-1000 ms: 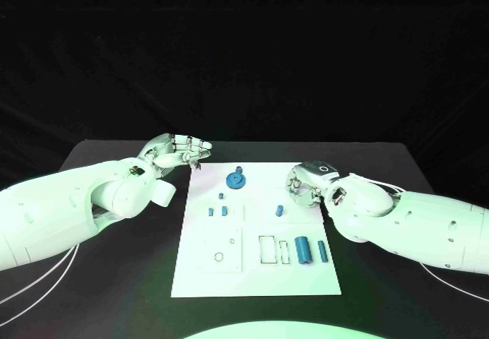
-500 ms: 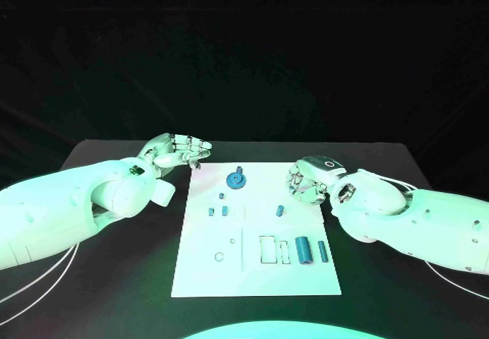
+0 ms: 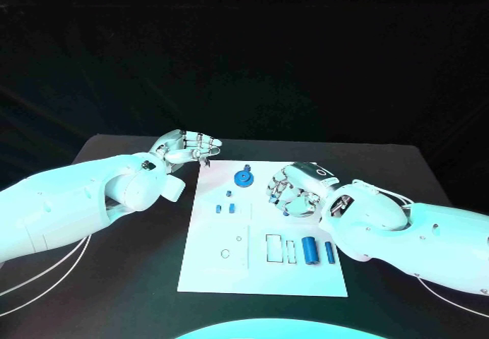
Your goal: Assemble the parts on the task board
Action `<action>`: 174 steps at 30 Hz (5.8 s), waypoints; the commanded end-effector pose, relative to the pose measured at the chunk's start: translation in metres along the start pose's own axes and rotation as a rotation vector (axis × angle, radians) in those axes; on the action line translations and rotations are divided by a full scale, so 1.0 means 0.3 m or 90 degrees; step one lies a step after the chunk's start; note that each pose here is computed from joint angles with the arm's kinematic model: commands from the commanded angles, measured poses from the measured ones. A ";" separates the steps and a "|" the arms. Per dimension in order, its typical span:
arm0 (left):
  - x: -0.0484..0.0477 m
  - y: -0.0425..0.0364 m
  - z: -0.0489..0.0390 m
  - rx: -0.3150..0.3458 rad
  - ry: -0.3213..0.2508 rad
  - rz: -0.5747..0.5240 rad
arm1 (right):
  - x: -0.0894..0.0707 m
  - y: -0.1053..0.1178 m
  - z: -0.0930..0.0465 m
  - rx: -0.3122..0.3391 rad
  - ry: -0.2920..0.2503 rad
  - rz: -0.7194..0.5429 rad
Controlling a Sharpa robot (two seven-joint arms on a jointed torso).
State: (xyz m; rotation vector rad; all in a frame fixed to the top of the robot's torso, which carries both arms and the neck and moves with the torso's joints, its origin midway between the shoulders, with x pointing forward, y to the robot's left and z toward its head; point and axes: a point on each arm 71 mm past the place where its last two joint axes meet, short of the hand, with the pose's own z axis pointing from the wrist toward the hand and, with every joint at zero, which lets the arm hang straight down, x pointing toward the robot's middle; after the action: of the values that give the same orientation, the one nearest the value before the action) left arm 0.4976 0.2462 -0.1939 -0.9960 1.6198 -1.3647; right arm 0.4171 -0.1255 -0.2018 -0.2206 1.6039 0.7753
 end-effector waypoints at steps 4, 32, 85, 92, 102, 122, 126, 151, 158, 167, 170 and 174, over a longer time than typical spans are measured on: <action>0.017 -0.006 0.008 0.011 0.016 -0.002 | 0.040 0.072 0.006 -0.055 -0.004 0.055; 0.058 -0.006 0.038 0.013 0.036 0.003 | 0.262 0.128 0.039 -0.071 0.074 0.080; 0.057 -0.006 0.035 0.011 0.039 0.004 | 0.321 0.142 0.037 -0.059 0.122 0.044; 0.057 -0.006 0.035 0.011 0.039 0.005 | 0.331 0.159 0.038 -0.065 0.138 0.006; 0.055 -0.006 0.034 0.011 0.039 0.005 | 0.342 0.180 0.036 -0.082 0.145 -0.041; 0.052 -0.004 0.033 0.007 0.041 0.006 | 0.319 0.166 0.023 -0.074 0.099 -0.021; 0.051 -0.003 0.032 0.006 0.042 0.007 | 0.306 0.165 0.008 -0.073 0.093 -0.014; 0.045 -0.002 0.030 0.005 0.040 0.008 | 0.044 -0.088 -0.033 0.076 0.102 -0.018; 0.045 -0.001 0.029 0.005 0.041 0.007 | 0.044 -0.132 -0.033 0.097 0.134 -0.030; 0.045 -0.001 0.029 0.005 0.042 0.007 | 0.052 -0.141 -0.023 0.101 0.147 -0.037; 0.044 -0.001 0.029 0.004 0.041 0.007 | 0.054 -0.143 -0.020 0.102 0.144 -0.037; 0.043 0.000 0.028 0.004 0.041 0.008 | 0.057 -0.143 -0.017 0.100 0.140 -0.035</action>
State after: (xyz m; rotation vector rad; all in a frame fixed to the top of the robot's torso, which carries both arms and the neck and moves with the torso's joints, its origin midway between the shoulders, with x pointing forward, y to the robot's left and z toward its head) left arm 0.5009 0.2333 -0.1967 -0.9575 1.6580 -1.3874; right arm 0.4341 -0.1569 -0.2313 -0.2279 1.8364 0.5942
